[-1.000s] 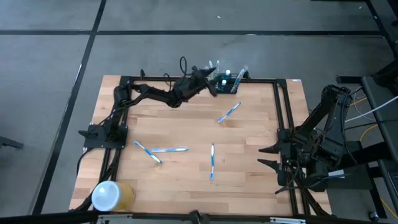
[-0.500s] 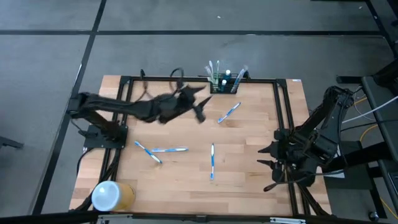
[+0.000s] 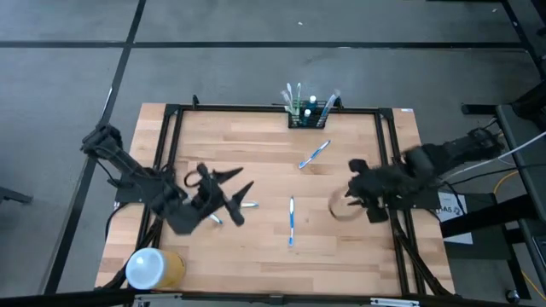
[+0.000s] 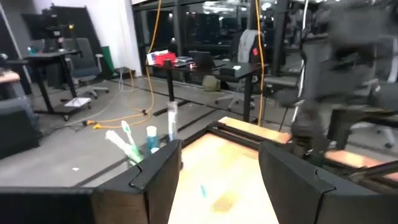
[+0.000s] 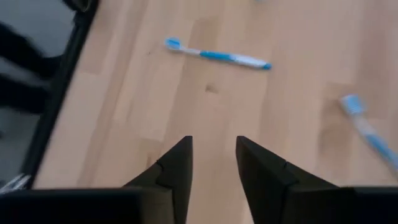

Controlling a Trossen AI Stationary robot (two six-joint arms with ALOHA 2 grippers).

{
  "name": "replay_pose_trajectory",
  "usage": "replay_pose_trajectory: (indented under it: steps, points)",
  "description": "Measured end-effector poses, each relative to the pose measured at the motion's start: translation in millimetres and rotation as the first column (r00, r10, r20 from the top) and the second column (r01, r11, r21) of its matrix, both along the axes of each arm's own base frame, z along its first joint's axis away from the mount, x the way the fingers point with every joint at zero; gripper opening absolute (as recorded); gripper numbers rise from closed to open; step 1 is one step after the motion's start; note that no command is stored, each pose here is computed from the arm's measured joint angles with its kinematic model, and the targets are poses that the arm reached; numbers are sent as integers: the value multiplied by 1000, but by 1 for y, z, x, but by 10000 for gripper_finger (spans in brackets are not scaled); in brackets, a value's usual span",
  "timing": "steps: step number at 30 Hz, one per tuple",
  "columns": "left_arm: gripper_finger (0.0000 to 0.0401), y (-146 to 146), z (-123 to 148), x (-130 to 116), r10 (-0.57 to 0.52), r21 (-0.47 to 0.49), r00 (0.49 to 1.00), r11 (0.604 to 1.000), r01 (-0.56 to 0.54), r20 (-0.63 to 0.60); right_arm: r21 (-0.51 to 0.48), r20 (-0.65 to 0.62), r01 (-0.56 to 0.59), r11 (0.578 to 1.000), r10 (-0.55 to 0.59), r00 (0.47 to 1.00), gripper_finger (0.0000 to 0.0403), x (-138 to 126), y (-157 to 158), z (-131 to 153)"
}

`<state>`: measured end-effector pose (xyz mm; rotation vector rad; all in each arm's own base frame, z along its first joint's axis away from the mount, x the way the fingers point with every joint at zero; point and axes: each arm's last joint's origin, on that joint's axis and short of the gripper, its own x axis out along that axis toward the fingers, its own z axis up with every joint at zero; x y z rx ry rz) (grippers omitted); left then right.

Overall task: Pick & Place toothbrushing station
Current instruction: Put the blue toothbrush into the black organizer

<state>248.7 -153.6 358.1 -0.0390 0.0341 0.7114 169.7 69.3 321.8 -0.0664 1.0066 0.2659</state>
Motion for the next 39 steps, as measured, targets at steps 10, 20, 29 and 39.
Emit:
replay_pose_trajectory:
  steps: [10,20,29,39]
  points:
    - [211,-41,-20,17,-9,-78,994,997,18,113,220,-243,-58,974,112,964,115,54,-77,-77]
    - [211,-53,-9,14,94,-92,986,992,-81,139,-3,-255,-338,941,326,910,181,130,-126,-107]
    - [211,-57,-2,10,101,-88,986,992,-89,134,-161,-77,-200,966,190,979,166,144,-195,-94]
    - [211,-64,-2,4,68,-60,992,996,-62,110,-126,-155,-242,962,222,963,161,156,-192,-123]
